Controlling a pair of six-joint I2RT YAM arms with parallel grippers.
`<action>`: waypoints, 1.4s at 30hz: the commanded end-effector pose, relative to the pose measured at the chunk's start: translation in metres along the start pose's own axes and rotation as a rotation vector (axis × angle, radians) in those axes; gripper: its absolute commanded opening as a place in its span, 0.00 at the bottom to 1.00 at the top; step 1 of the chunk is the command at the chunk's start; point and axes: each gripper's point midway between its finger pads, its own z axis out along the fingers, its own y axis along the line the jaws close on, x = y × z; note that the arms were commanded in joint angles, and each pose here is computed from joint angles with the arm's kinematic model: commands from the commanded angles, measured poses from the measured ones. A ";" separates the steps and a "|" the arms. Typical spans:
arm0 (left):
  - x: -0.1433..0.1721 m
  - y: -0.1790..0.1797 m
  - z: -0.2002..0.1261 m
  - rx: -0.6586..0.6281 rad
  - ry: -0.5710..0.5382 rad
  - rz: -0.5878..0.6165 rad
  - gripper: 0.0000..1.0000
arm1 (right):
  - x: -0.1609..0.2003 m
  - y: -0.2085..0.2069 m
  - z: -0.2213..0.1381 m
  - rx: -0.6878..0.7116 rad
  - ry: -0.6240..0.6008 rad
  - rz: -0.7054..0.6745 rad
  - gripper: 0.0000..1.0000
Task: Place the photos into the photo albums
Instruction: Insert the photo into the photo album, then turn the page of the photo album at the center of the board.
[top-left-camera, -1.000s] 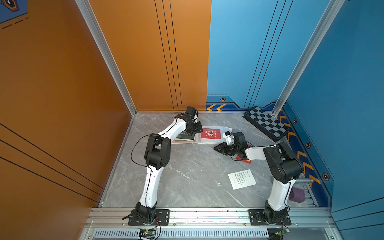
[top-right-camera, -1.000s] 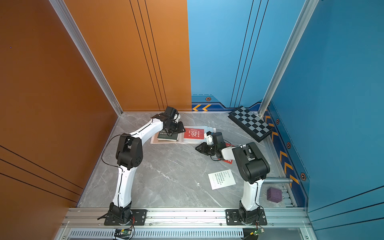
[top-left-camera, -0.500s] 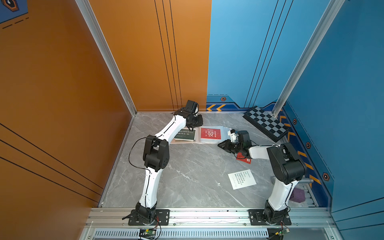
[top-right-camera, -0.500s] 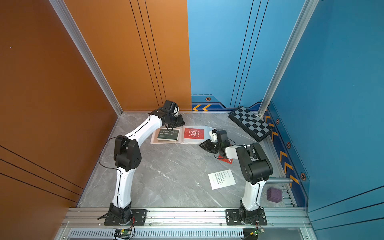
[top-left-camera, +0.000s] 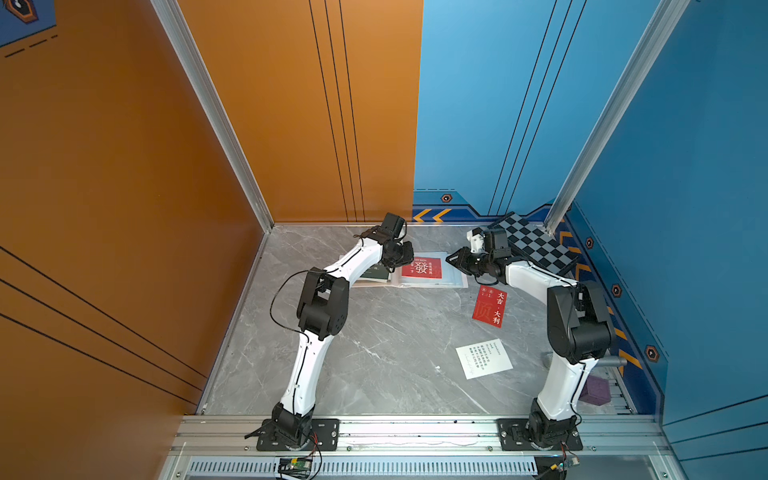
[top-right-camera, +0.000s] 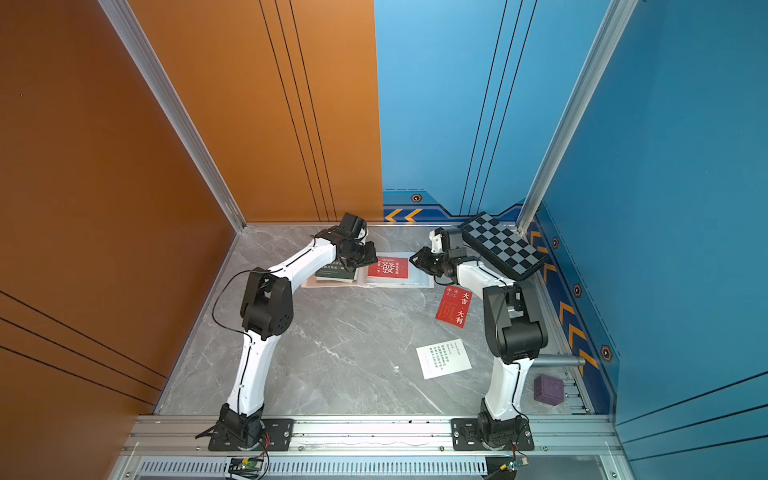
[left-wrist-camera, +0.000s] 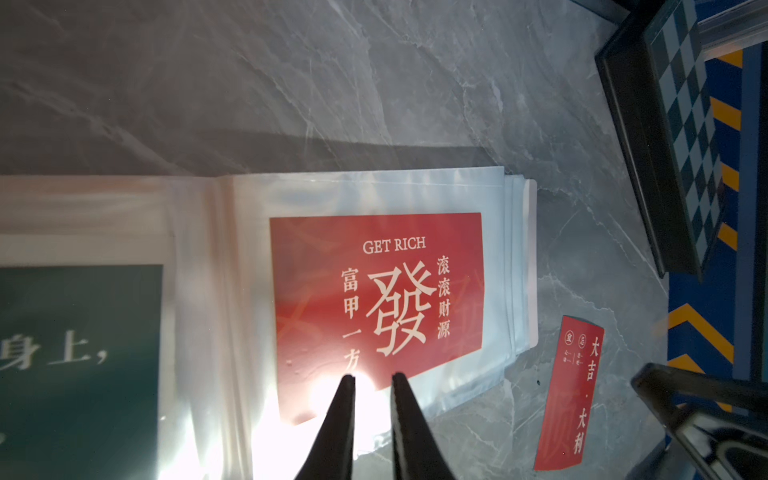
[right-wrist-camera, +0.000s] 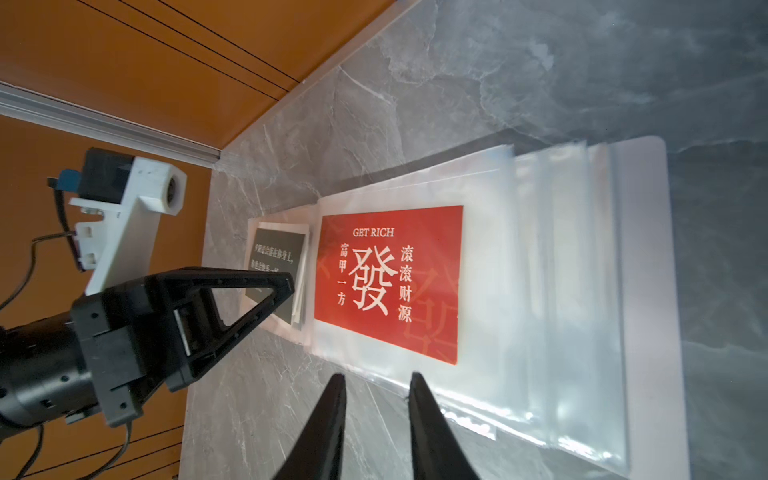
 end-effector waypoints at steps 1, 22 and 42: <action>0.004 0.007 0.015 0.034 0.019 -0.029 0.18 | 0.020 -0.029 0.012 0.103 0.110 0.026 0.29; 0.016 0.053 0.041 -0.007 0.055 -0.086 0.14 | 0.019 -0.047 0.048 0.167 0.192 -0.007 0.30; 0.027 0.080 0.044 0.008 0.065 -0.141 0.09 | 0.018 -0.035 0.061 0.139 0.205 -0.016 0.30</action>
